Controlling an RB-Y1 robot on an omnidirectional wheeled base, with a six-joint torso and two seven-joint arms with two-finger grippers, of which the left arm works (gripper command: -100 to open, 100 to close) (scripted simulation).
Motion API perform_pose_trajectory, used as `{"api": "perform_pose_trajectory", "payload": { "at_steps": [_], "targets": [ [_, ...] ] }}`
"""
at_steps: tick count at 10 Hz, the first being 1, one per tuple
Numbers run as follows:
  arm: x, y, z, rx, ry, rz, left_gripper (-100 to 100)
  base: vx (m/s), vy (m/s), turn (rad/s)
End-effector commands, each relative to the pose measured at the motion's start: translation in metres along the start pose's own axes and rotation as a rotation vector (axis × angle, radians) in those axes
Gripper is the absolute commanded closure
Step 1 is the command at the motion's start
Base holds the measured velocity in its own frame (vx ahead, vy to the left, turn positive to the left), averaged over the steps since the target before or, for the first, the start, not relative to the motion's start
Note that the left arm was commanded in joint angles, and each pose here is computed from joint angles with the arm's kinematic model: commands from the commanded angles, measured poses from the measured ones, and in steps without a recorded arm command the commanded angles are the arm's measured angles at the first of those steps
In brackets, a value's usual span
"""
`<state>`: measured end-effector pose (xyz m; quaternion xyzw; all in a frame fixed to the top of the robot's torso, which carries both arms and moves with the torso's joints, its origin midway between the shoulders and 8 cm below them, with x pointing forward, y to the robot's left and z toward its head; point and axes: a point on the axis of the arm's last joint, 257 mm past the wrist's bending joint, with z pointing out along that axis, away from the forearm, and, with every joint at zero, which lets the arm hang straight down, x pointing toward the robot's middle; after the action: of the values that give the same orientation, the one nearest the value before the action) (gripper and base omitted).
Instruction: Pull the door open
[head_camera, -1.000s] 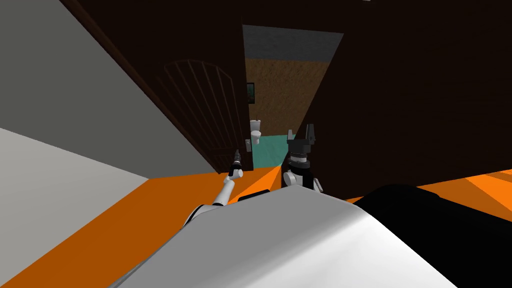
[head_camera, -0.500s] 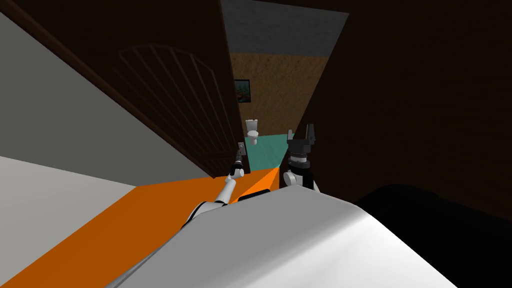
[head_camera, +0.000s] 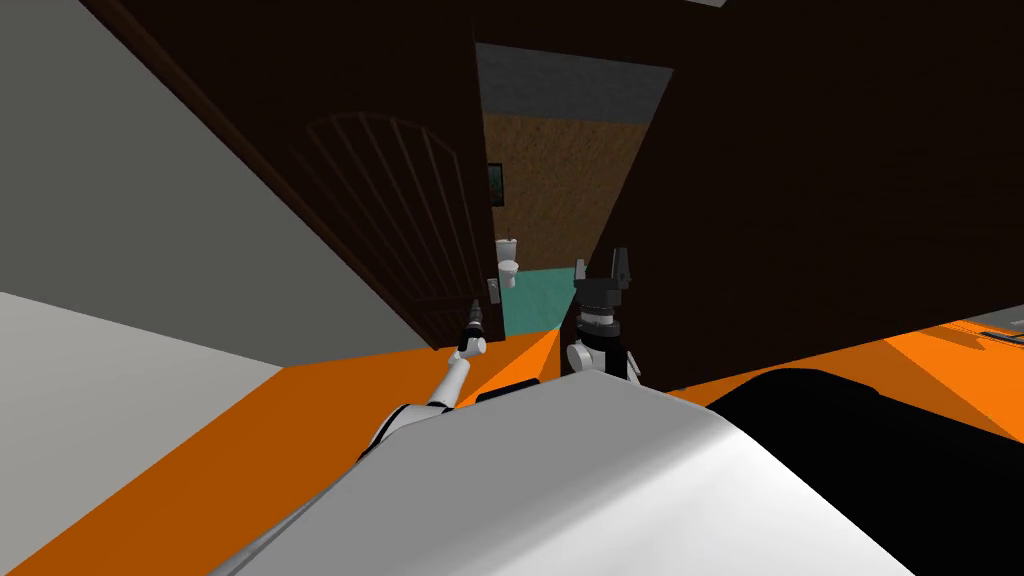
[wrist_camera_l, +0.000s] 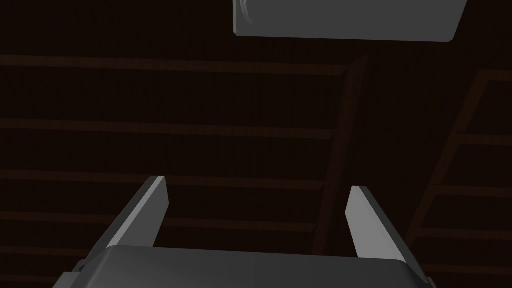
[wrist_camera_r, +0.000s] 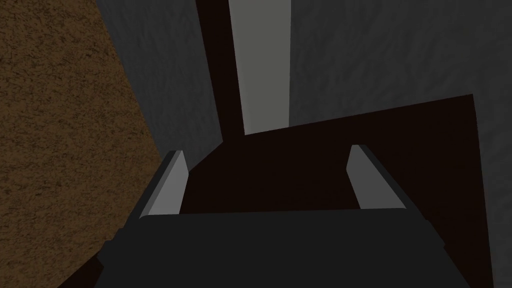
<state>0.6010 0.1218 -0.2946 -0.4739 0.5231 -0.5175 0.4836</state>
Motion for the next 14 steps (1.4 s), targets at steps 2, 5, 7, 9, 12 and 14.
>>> {"api": "perform_pose_trajectory", "payload": {
  "at_steps": [2,5,7,9,12,14],
  "targets": [
    [-0.011,0.001,0.001,0.001,-0.012,0.014,-100,-0.191,0.127,-0.078],
    [-0.027,0.001,0.0019,0.004,-0.031,0.035,-100,-0.202,0.094,-0.104],
    [-0.04,0.0,0.0025,0.006,-0.047,0.05,-100,-0.167,0.101,-0.145],
    [-0.055,-0.001,0.003,0.008,-0.067,0.068,-100,-0.207,0.079,-0.146],
    [-0.082,-0.003,0.0035,0.014,-0.108,0.096,-100,-0.171,0.041,-0.265],
    [-0.098,-0.005,0.0035,0.017,-0.135,0.11,-100,-0.11,-0.006,-0.251]
  ]
}}
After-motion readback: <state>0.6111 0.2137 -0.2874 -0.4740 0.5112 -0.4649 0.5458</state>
